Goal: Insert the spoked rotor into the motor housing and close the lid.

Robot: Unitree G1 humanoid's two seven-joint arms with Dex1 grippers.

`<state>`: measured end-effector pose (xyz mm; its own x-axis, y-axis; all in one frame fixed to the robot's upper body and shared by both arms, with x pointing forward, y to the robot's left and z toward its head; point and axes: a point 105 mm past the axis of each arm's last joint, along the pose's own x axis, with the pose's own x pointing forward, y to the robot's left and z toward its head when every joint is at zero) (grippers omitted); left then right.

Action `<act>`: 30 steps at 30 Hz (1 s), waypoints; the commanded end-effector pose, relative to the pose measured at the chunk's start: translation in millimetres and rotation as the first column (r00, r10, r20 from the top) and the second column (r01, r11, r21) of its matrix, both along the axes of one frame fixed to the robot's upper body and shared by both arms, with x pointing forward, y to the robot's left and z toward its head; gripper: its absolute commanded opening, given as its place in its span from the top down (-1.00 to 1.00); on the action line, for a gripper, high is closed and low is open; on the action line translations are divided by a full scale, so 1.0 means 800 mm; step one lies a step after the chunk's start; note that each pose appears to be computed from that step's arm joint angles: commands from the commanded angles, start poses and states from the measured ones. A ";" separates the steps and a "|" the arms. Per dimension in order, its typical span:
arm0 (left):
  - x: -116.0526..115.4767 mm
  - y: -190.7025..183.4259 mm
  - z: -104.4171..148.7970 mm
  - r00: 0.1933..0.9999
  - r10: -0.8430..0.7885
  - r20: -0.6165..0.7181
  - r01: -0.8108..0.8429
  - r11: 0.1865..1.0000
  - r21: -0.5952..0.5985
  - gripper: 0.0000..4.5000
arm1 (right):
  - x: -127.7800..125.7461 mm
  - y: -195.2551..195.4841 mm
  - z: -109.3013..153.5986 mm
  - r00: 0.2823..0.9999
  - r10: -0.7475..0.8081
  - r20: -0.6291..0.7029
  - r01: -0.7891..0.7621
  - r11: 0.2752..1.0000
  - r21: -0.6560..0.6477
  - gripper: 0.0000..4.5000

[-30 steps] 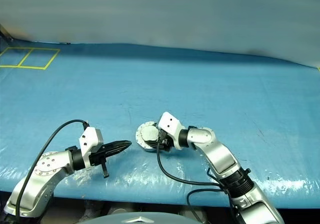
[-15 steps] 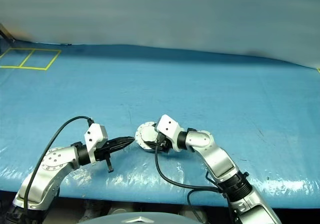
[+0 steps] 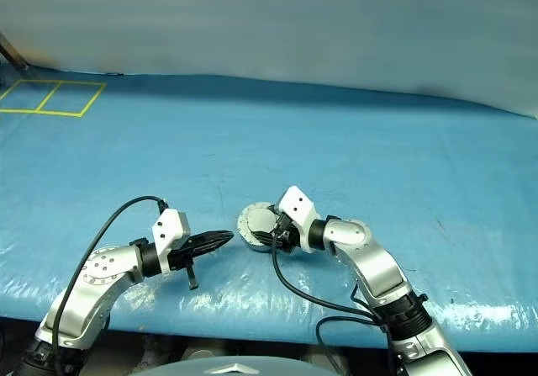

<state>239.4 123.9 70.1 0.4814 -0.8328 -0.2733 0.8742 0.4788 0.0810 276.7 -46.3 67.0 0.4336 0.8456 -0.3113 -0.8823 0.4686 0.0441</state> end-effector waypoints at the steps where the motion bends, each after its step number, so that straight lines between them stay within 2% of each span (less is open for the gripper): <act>1: 0.002 -0.002 0.010 0.999 -0.016 0.040 0.016 1.000 -0.007 1.00 | -0.011 0.004 0.029 0.999 0.043 -0.033 -0.037 0.989 0.143 -0.36; 4: 0.002 -0.003 0.009 0.999 -0.018 0.038 0.018 1.000 -0.010 1.00 | -0.013 0.004 0.051 0.998 0.067 -0.013 -0.063 0.979 0.192 -0.36; 7: 0.003 -0.005 0.008 0.999 -0.020 0.036 0.020 1.000 -0.012 1.00 | -0.006 0.001 0.057 0.998 0.053 0.034 -0.058 0.986 0.158 -0.36; 9: 0.003 -0.005 0.007 0.999 -0.022 0.036 0.023 1.000 -0.012 1.00 | -0.003 -0.002 0.045 0.997 0.056 0.049 -0.060 0.995 0.076 -0.36; 14: 0.006 -0.005 0.006 0.999 -0.019 0.038 0.019 1.000 -0.012 1.00 | -0.005 -0.003 0.021 0.997 0.071 0.016 -0.071 0.997 0.009 -0.36; 18: 0.005 -0.004 0.005 0.999 -0.016 0.040 0.016 1.000 -0.011 1.00 | -0.004 -0.006 0.000 0.998 0.038 -0.044 -0.038 0.999 0.004 -0.36; 22: 0.003 -0.003 0.003 0.999 -0.012 0.038 0.012 1.000 -0.013 1.00 | 0.002 -0.001 0.005 0.999 -0.001 -0.047 0.003 0.999 0.054 -0.36; 30: 0.003 -0.004 0.003 0.999 -0.012 0.041 0.013 1.000 -0.012 1.00 | -0.001 -0.002 -0.027 1.000 -0.004 -0.025 0.002 0.996 -0.088 -0.36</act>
